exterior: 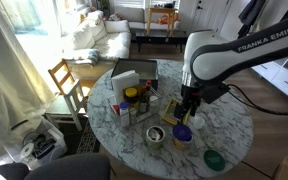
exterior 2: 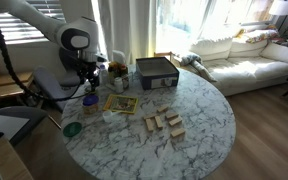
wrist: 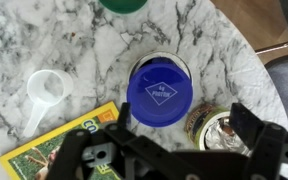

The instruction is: Put the measuring cup on the table then unstack the yellow tins

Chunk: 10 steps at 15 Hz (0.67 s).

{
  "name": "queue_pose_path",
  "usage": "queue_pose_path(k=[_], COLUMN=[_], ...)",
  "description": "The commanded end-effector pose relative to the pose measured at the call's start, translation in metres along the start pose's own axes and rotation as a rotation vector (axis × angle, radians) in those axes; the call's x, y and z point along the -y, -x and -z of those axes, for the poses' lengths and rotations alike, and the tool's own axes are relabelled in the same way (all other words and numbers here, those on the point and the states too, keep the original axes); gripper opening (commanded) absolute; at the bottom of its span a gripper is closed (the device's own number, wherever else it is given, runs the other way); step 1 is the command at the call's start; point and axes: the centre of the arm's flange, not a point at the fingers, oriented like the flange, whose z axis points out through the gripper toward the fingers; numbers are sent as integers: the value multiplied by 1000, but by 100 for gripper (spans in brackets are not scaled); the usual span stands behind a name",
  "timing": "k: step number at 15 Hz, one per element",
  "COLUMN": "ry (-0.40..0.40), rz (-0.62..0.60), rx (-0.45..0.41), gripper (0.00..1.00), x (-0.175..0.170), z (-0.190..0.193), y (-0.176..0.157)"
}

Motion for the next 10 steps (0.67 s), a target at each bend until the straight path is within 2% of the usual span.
queue_pose_path(k=[1, 5, 6, 10], ry=[4, 18, -1, -1], rz=[12, -62, -24, -28], rx=[-24, -20, -36, -39], gripper=[100, 100, 100, 100], x=[2, 5, 4, 5], z=[24, 36, 31, 33], y=[8, 12, 5, 5])
